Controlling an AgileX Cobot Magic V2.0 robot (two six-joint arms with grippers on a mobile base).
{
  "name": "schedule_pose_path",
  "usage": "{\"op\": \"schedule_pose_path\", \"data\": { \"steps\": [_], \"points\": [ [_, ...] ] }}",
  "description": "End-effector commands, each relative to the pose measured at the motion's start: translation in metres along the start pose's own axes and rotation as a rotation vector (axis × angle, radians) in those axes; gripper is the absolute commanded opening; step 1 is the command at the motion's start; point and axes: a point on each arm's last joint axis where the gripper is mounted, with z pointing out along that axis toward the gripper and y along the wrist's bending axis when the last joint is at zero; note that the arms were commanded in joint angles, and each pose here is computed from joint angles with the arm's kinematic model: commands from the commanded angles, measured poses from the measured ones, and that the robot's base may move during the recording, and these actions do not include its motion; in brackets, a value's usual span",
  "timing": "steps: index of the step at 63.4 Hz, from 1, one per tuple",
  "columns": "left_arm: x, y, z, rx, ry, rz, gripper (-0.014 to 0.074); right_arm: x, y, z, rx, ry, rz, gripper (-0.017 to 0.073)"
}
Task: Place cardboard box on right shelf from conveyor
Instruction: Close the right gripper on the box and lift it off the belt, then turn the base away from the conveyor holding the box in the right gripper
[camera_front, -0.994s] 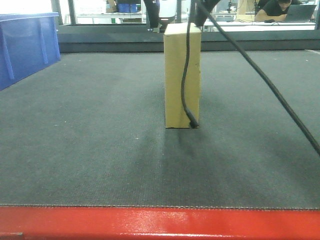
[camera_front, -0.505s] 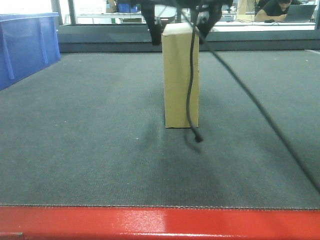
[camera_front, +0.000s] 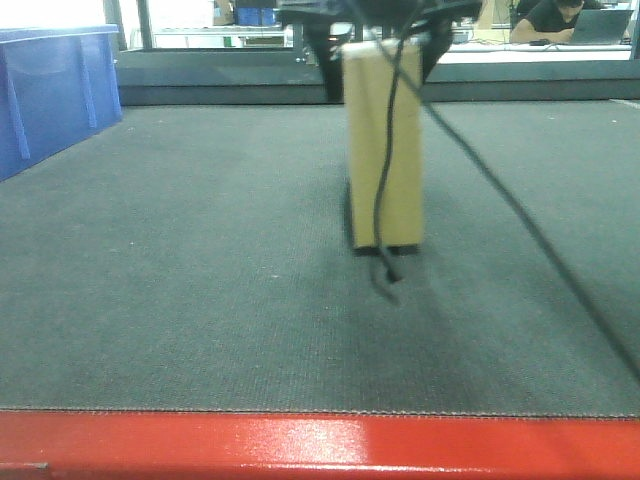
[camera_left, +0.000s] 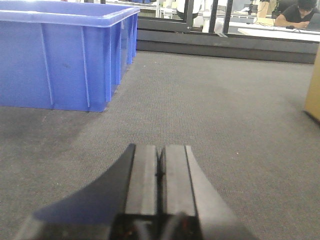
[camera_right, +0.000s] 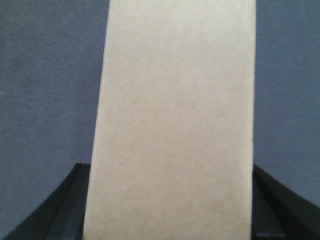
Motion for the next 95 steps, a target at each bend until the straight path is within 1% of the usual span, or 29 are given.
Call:
{"op": "schedule_pose_path", "data": {
  "steps": [1, 4, 5, 7, 9, 10, 14, 20, 23, 32, 41, 44, 56, 60, 67, 81, 89, 95],
  "points": [
    [-0.01, 0.0, -0.002, 0.005, -0.106, -0.016, -0.0119, -0.022, -0.017, -0.061, -0.053, -0.16, -0.037, 0.0196],
    [-0.01, 0.0, -0.002, 0.005, -0.106, -0.016, -0.0119, -0.023, -0.02, -0.065, -0.073, -0.161, -0.065, 0.0196],
    [-0.01, 0.0, -0.002, 0.005, -0.106, -0.016, -0.0119, -0.022, -0.02, -0.065, -0.079, -0.16, -0.085, 0.0196],
    [-0.01, 0.0, -0.002, 0.005, -0.106, -0.016, -0.0119, -0.022, -0.021, -0.067, -0.096, -0.168, -0.107, 0.0196],
    [-0.01, 0.0, -0.002, 0.005, -0.106, -0.016, -0.0119, -0.022, -0.023, -0.066, -0.116, -0.167, -0.126, 0.0195],
    [-0.01, 0.0, -0.002, 0.005, -0.106, -0.016, -0.0119, -0.02, -0.023, -0.066, -0.13, -0.17, -0.145, 0.0195],
    [-0.01, 0.0, -0.002, 0.005, -0.106, -0.016, -0.0119, -0.017, -0.027, -0.062, -0.156, -0.18, -0.185, 0.0195],
    [-0.01, 0.0, -0.002, 0.005, -0.106, -0.016, -0.0119, -0.004, -0.038, -0.056, -0.175, -0.189, -0.205, 0.0195],
    [-0.01, 0.0, -0.002, 0.005, -0.106, -0.016, -0.0119, 0.001, -0.044, -0.056, -0.176, -0.206, -0.2, 0.0195],
    [-0.01, 0.0, -0.002, 0.005, -0.106, -0.016, -0.0119, 0.021, -0.075, -0.07, -0.161, -0.238, -0.159, 0.0195],
    [-0.01, 0.0, -0.002, 0.005, -0.106, -0.016, -0.0119, 0.042, -0.111, -0.107, -0.124, -0.267, -0.117, 0.0195],
    [-0.01, 0.0, -0.002, 0.005, -0.106, -0.016, -0.0119, 0.05, -0.123, -0.127, -0.114, -0.289, -0.099, 0.0195],
    [-0.01, 0.0, -0.002, 0.005, -0.106, -0.016, -0.0119, 0.089, -0.158, -0.187, -0.065, -0.357, -0.092, 0.0195],
    [-0.01, 0.0, -0.002, 0.005, -0.106, -0.016, -0.0119, 0.102, -0.165, -0.202, -0.058, -0.387, -0.081, 0.0195],
    [-0.01, 0.0, -0.002, 0.005, -0.106, -0.016, -0.0119, 0.137, -0.174, -0.225, -0.06, -0.435, -0.074, 0.0195],
    [-0.01, 0.0, -0.002, 0.005, -0.106, -0.016, -0.0119, 0.201, -0.187, -0.247, -0.073, -0.521, -0.067, 0.0195],
    [-0.01, 0.0, -0.002, 0.005, -0.106, -0.016, -0.0119, 0.228, -0.193, -0.261, -0.081, -0.588, -0.061, 0.0195],
    [-0.01, 0.0, -0.002, 0.005, -0.106, -0.016, -0.0119, 0.24, -0.195, -0.272, -0.094, -0.638, -0.052, 0.0195]
  ]
}}
